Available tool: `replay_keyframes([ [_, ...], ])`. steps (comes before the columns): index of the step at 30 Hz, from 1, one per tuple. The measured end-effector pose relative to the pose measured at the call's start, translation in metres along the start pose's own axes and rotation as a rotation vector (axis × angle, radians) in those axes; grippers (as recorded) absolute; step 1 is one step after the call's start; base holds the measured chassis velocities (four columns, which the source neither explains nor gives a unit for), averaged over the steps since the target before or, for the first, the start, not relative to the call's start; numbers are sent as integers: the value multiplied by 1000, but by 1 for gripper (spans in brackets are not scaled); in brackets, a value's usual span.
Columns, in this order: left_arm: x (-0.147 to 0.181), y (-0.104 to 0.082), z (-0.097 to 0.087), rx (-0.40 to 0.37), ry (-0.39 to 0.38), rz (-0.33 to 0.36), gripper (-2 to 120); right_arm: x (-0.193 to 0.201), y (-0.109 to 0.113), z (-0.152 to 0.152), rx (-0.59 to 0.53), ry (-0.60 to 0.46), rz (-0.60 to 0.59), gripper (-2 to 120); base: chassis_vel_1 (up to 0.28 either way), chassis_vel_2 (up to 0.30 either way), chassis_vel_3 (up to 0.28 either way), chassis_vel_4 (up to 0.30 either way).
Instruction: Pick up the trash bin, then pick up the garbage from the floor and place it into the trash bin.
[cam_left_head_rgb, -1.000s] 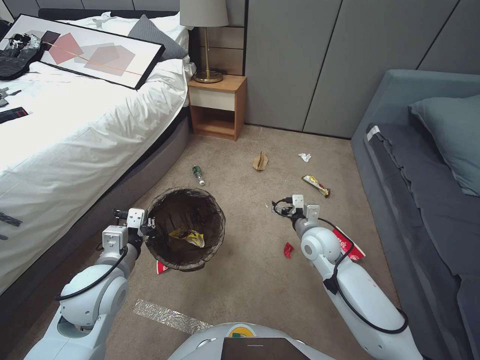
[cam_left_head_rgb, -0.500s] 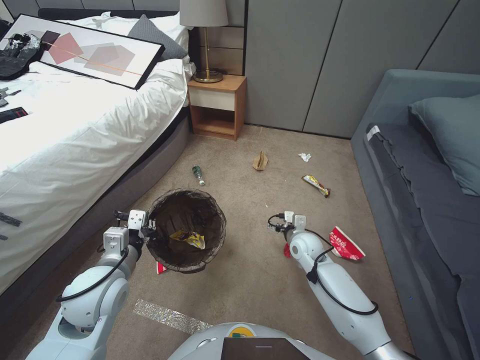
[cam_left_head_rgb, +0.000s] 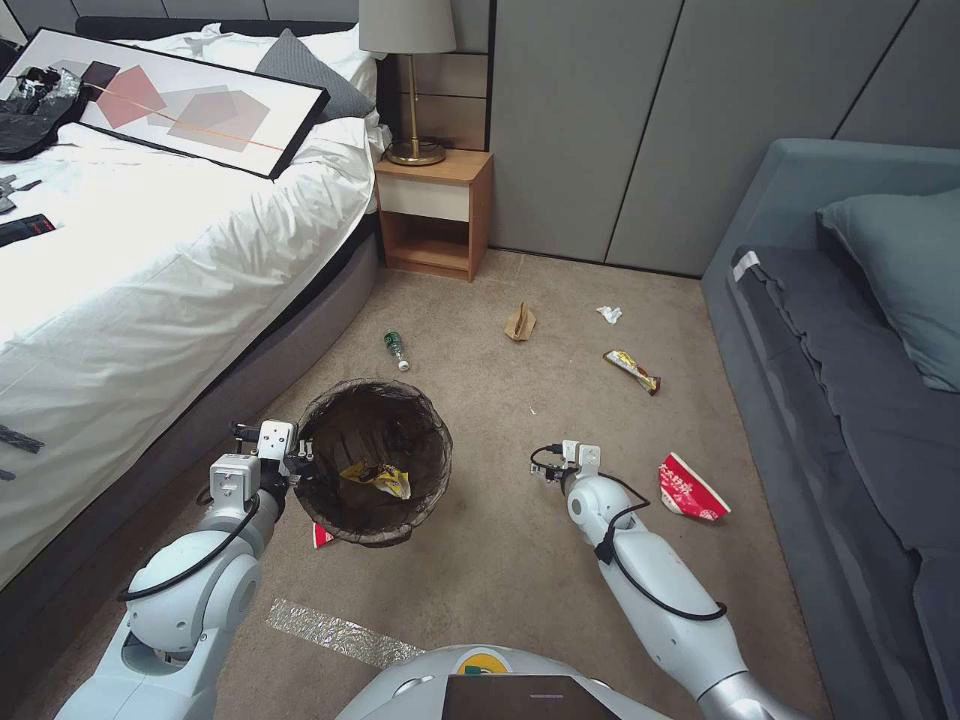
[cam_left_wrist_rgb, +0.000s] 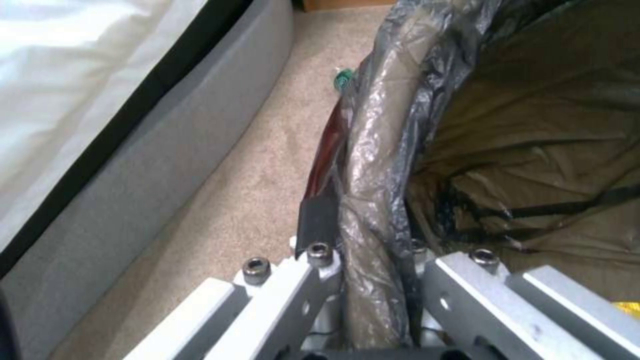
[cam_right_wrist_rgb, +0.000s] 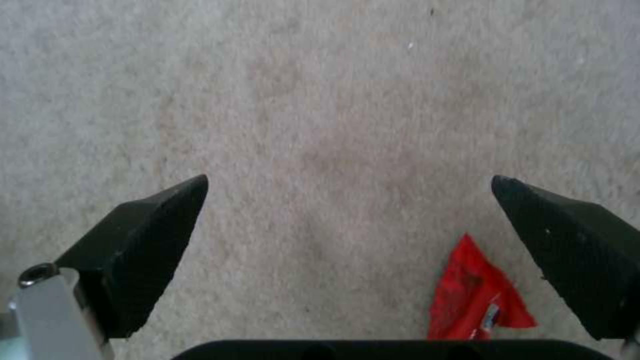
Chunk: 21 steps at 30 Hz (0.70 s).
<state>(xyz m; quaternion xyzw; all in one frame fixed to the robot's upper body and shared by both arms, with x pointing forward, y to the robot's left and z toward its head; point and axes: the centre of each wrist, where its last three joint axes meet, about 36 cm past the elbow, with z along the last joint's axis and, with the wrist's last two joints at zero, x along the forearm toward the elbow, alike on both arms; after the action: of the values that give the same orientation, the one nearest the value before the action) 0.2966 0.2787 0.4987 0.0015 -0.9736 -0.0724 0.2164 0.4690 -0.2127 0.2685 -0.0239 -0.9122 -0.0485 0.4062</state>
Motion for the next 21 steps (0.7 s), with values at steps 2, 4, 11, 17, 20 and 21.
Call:
replay_keyframes([
  [2,-1,0,0,0,0,-1,0,-4,-1,6,3,12,16,100,0,0,0,0],
  [4,-1,1,0,-1,0,-1,0,-6,-3,9,5,18,30,100,0,0,0,0],
  [11,-4,2,2,1,1,-2,0,-6,-17,25,11,49,90,100,0,0,0,0],
  [17,-6,2,2,2,0,-1,0,0,-28,32,18,62,132,100,0,0,0,0],
  [20,-7,2,2,4,1,-1,0,2,-31,35,21,68,137,100,0,0,0,0],
  [21,-7,3,2,4,1,-1,0,2,-31,36,21,69,137,100,0,0,0,0],
])
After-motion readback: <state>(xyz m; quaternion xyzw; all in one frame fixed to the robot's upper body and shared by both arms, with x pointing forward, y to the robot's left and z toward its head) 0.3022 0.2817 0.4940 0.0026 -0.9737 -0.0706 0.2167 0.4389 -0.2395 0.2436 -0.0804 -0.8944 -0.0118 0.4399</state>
